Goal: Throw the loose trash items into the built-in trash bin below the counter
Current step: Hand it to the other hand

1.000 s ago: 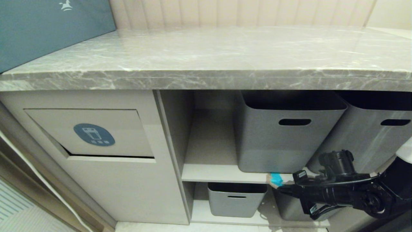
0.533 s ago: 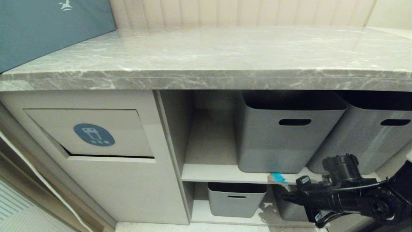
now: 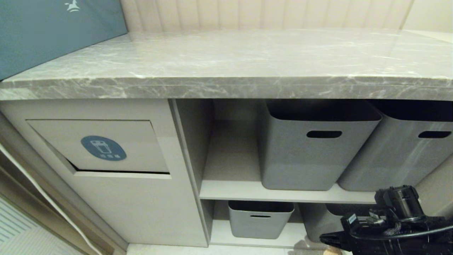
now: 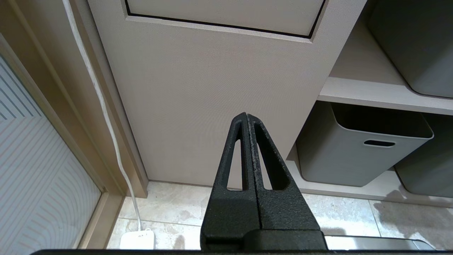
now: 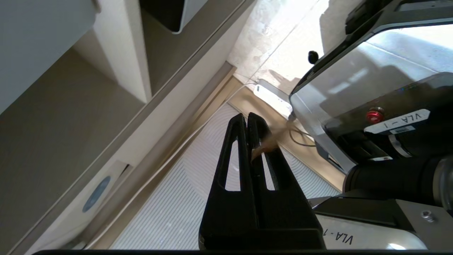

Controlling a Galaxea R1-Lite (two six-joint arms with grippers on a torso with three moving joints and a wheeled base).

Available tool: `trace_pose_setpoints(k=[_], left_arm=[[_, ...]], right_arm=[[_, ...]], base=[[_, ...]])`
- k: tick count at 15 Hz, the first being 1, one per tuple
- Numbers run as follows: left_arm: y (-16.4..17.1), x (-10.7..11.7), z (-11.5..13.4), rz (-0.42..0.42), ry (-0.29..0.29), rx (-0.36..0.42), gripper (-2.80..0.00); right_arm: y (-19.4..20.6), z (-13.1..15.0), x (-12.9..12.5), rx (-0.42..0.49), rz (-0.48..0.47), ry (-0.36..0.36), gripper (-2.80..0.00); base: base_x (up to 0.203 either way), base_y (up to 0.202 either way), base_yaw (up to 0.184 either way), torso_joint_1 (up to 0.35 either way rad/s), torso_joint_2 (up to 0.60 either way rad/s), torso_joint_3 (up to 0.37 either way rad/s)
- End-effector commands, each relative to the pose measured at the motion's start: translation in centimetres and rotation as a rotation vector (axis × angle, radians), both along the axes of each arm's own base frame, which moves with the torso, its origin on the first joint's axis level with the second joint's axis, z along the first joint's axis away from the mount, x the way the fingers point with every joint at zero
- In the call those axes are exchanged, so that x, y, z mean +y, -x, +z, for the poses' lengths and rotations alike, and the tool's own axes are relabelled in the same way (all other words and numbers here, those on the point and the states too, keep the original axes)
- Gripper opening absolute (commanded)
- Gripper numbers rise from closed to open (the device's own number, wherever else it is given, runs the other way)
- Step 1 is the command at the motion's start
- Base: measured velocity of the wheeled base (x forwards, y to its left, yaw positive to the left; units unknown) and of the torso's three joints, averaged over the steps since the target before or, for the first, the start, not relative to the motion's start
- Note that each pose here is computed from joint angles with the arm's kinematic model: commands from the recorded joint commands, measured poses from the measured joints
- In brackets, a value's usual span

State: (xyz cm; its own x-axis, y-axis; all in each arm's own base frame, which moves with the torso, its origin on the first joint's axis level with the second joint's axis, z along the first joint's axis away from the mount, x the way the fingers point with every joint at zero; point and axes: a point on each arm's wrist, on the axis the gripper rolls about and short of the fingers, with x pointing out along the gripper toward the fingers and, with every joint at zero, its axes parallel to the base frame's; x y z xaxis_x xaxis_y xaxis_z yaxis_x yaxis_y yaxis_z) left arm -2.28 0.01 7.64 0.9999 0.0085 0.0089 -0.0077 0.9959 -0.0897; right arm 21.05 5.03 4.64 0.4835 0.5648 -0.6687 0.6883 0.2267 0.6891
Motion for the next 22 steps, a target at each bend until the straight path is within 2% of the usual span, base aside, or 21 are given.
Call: trace_pose_setpoints(k=[1,10,15,22], left_arm=[[0.0,0.0,-0.1,0.001,0.001,0.004,-2.80],[0.0,0.0,-0.1,0.001,0.001,0.004,-2.80],[0.0,0.0,-0.1,0.001,0.001,0.004,-2.80],[0.0,0.0,-0.1,0.001,0.001,0.004,-2.80]], right_arm=[[0.3,0.5,0.0,-0.019,-0.002,-0.011,-2.80],[2.1,1.4,-0.4,-0.081,0.035,0.014,-2.80],[4.5,1.7,-0.8,-0.159,0.118,0.081,-2.80],[5.7,3.6,-1.1,-0.287,0.137,0.111,-2.80]], base=[[0.000,0.000,0.000,0.000,0.00,0.000],[0.000,0.000,0.000,0.000,0.00,0.000],[0.000,0.000,0.000,0.000,0.00,0.000],[0.000,0.000,0.000,0.000,0.00,0.000]])
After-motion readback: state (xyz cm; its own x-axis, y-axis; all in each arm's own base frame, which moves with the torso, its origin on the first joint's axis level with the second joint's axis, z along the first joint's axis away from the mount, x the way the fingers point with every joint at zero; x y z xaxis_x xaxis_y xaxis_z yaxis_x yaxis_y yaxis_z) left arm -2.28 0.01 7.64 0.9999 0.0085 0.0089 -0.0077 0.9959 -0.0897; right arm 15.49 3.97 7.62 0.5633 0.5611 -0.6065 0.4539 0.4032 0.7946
